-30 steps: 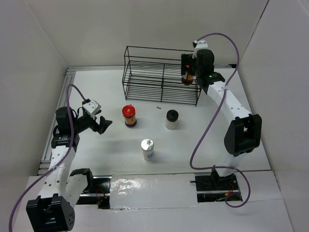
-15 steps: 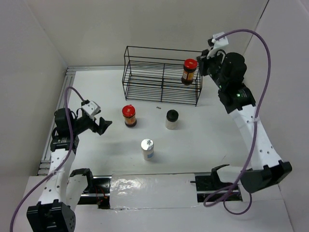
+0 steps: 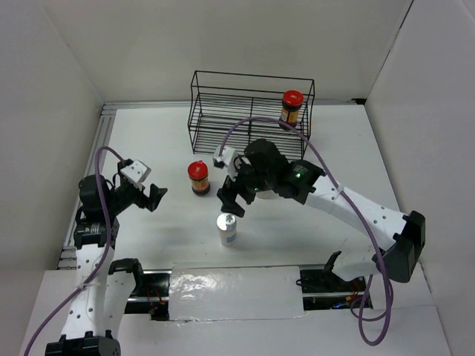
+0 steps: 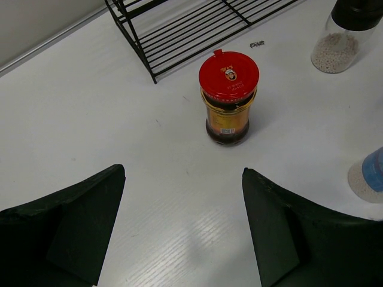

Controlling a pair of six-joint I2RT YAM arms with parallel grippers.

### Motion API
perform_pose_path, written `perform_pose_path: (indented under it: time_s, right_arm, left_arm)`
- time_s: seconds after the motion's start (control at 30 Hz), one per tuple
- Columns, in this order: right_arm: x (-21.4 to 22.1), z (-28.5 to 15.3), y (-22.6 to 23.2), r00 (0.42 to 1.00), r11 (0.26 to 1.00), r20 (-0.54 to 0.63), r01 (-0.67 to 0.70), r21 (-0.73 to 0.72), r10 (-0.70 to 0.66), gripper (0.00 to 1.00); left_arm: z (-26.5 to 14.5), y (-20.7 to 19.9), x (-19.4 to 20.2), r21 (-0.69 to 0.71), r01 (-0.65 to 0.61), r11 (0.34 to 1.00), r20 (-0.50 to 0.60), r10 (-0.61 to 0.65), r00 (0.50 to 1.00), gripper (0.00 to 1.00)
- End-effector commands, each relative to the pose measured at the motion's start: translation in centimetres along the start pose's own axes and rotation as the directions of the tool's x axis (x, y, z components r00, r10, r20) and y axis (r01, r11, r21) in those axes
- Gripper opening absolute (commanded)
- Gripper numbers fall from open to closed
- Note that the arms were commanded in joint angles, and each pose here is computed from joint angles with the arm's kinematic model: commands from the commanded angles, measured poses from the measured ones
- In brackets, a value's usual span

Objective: Organize the condiment bottles

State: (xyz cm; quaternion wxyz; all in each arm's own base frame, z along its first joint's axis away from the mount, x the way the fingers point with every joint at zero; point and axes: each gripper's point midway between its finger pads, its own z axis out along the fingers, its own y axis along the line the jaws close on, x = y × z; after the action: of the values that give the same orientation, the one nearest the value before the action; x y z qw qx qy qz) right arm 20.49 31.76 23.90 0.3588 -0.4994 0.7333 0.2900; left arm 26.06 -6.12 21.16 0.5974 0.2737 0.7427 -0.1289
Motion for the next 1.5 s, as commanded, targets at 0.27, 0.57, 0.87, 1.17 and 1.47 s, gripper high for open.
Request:
perform_pose_path:
  time_s: [0.27,0.57,0.87,1.17,1.47]
  right_arm:
    - [4.6,3.4,3.7,0.99,0.999,-0.138,0.018,0.036,-0.013,1.0]
    - [7.4,5.6,4.8,0.985,0.998,-0.173,0.018,0.068,-0.006,1.0]
    - [6.9,6.9,3.9,0.989,0.988,-0.148,0.031,0.149,-0.009,0.63]
    - [-3.8,1.6,4.3,0.996,0.988,0.027,0.075,0.135,-0.08,0.06]
    - [-17.3,-5.4,-5.5,0.953,0.885,0.255,0.029,0.464,-0.165,0.0]
  left_arm:
    - [-0.9,-1.2,1.1,0.012,0.027,1.0,-0.029,-0.026,0.999,0.92]
    - [-1.5,-1.8,1.6,0.005,0.026,1.0,-0.037,-0.026,0.999,0.91]
    - [-1.3,-1.7,2.9,-0.009,0.036,0.999,-0.061,-0.037,0.997,0.92]
    - [-1.1,-1.3,3.6,-0.023,0.016,1.0,-0.073,-0.018,0.997,0.92]
    - [-0.9,-1.1,4.1,-0.033,0.028,0.999,-0.079,-0.031,0.996,0.92]
